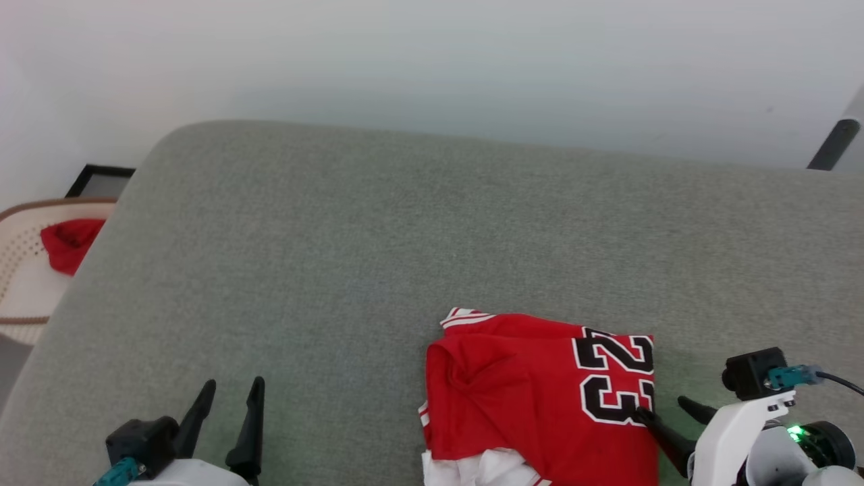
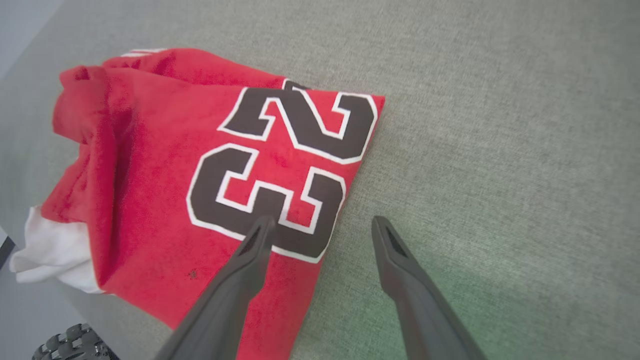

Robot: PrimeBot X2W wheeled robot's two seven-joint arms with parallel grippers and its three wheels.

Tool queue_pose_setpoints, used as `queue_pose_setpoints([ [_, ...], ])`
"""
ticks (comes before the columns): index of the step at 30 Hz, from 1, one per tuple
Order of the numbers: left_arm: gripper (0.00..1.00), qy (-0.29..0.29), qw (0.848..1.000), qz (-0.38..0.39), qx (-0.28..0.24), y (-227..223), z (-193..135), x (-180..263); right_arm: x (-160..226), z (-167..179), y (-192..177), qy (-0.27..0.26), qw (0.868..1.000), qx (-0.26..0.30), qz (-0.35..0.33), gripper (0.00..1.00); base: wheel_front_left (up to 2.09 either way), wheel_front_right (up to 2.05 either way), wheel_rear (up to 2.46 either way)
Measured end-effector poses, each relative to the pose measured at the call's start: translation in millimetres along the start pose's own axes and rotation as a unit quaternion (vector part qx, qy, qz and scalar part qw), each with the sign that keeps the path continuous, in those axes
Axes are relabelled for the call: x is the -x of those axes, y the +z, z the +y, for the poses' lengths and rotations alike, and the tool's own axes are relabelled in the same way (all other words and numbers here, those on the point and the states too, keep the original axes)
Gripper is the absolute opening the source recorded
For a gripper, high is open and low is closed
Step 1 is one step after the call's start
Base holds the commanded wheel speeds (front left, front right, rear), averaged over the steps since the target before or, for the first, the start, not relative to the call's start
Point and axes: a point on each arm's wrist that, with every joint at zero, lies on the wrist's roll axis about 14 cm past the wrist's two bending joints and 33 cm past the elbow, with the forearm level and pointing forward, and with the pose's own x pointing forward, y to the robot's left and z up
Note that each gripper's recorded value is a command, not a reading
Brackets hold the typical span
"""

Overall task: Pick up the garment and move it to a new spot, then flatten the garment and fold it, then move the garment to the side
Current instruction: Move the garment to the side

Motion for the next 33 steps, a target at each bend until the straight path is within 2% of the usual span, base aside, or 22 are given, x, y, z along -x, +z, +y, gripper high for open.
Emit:
queue_pose_setpoints([
  [8,1.00,0.014,1.000,0.008,0.005,-6,6,0,-16,9,-19,0.017,0.997,-0.005,0.070,1.00,0.00,0.00,0.00],
  [16,1.00,0.017,1.000,0.013,0.008,-9,6,-5,-27,2,-30,0.006,0.992,0.003,0.129,1.00,0.00,0.00,0.00],
  [17,1.00,0.018,1.000,0.013,0.009,-10,6,-6,-28,2,-31,0.005,0.991,0.006,0.136,0.92,0.00,0.00,0.00],
  [18,1.00,0.018,1.000,0.013,0.009,-10,6,-6,-29,2,-31,0.006,0.990,0.008,0.141,0.29,0.00,0.00,0.00],
  [19,1.00,0.018,1.000,0.013,0.010,-9,6,-7,-30,1,-32,0.005,0.989,0.007,0.146,0.00,0.00,0.00,0.00],
  [33,1.00,0.019,1.000,0.012,0.015,-11,4,-10,-36,7,-12,0.019,0.991,0.006,0.134,0.00,0.00,0.00,0.00],
])
